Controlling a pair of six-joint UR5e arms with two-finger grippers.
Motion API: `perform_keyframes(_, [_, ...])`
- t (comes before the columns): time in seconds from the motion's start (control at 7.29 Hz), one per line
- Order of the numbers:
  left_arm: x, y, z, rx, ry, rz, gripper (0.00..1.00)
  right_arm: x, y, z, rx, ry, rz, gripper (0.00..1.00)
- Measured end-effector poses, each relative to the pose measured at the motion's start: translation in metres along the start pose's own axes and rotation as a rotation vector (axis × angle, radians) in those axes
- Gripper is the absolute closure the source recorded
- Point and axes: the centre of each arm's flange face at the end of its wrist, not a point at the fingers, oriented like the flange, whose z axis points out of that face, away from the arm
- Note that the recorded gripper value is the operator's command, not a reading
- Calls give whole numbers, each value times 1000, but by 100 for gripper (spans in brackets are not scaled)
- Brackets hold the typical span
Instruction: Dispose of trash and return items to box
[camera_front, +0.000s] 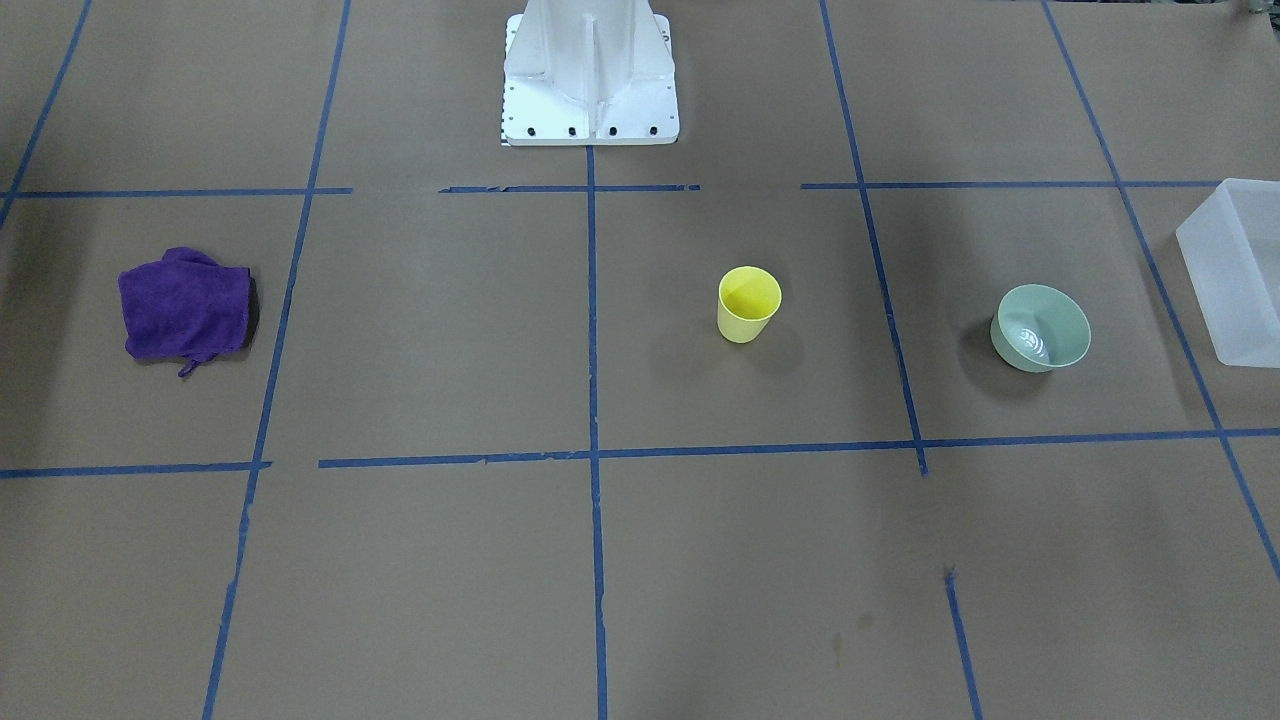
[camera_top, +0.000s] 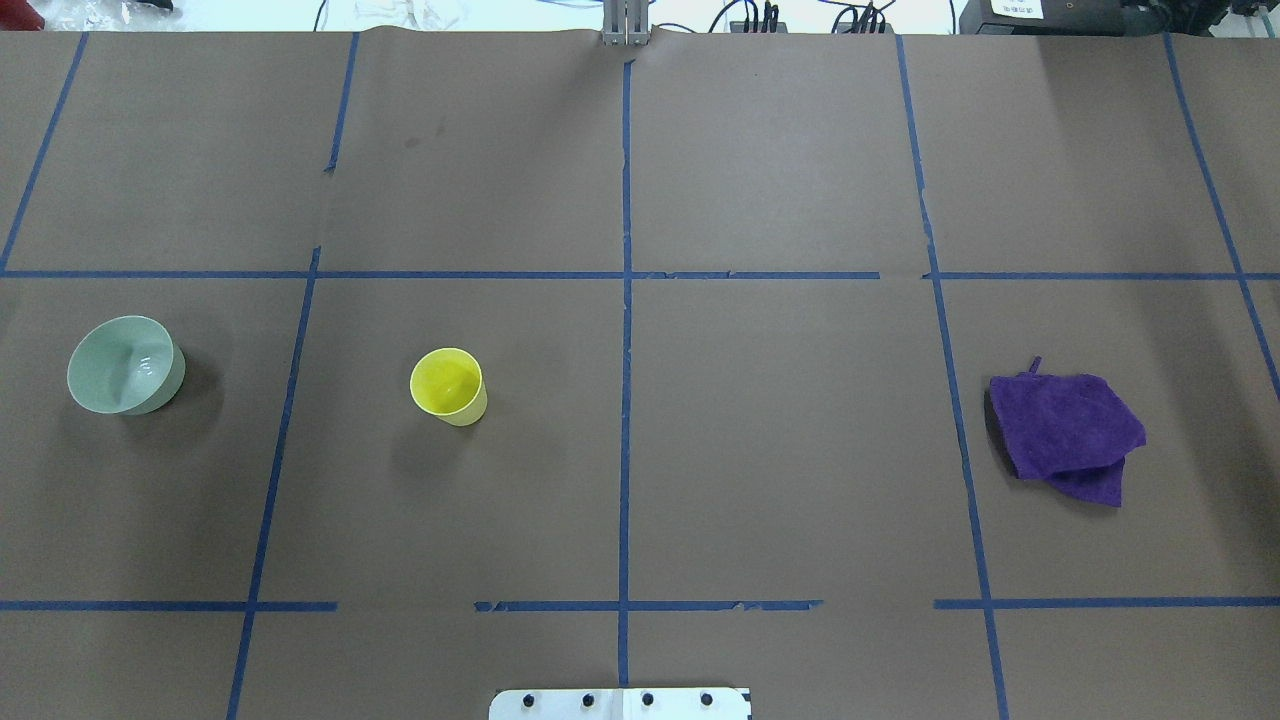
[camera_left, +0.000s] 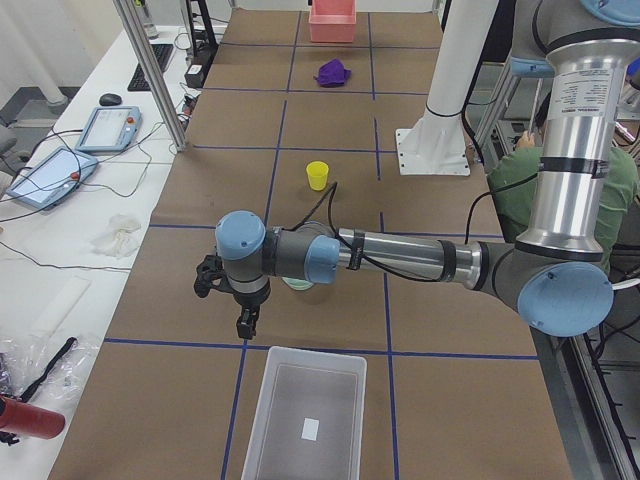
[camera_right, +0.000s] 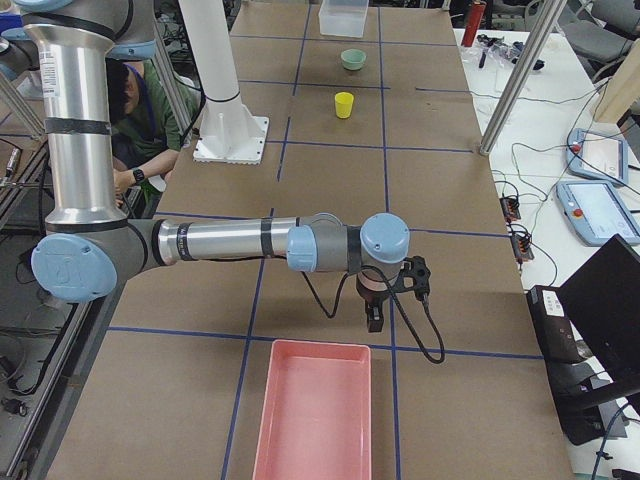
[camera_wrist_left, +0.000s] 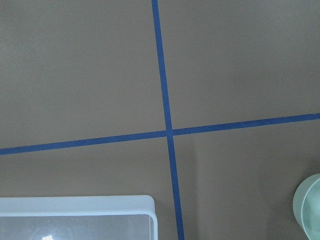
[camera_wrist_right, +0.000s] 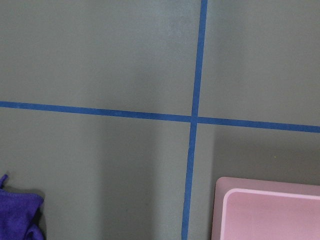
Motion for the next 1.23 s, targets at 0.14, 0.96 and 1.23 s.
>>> perform_keyframes(0.14, [1,-1,-1,2,1,2,0,1,-1,0,1,1,0,0])
perform_keyframes(0.96, [185,-20,-53,138,79,5,0,-3,-2,-3,7,2,33,0])
perform_keyframes(1.23, [297,-3,-22,187,181,-52,0,-8,-4,-6,12,-6,111,0])
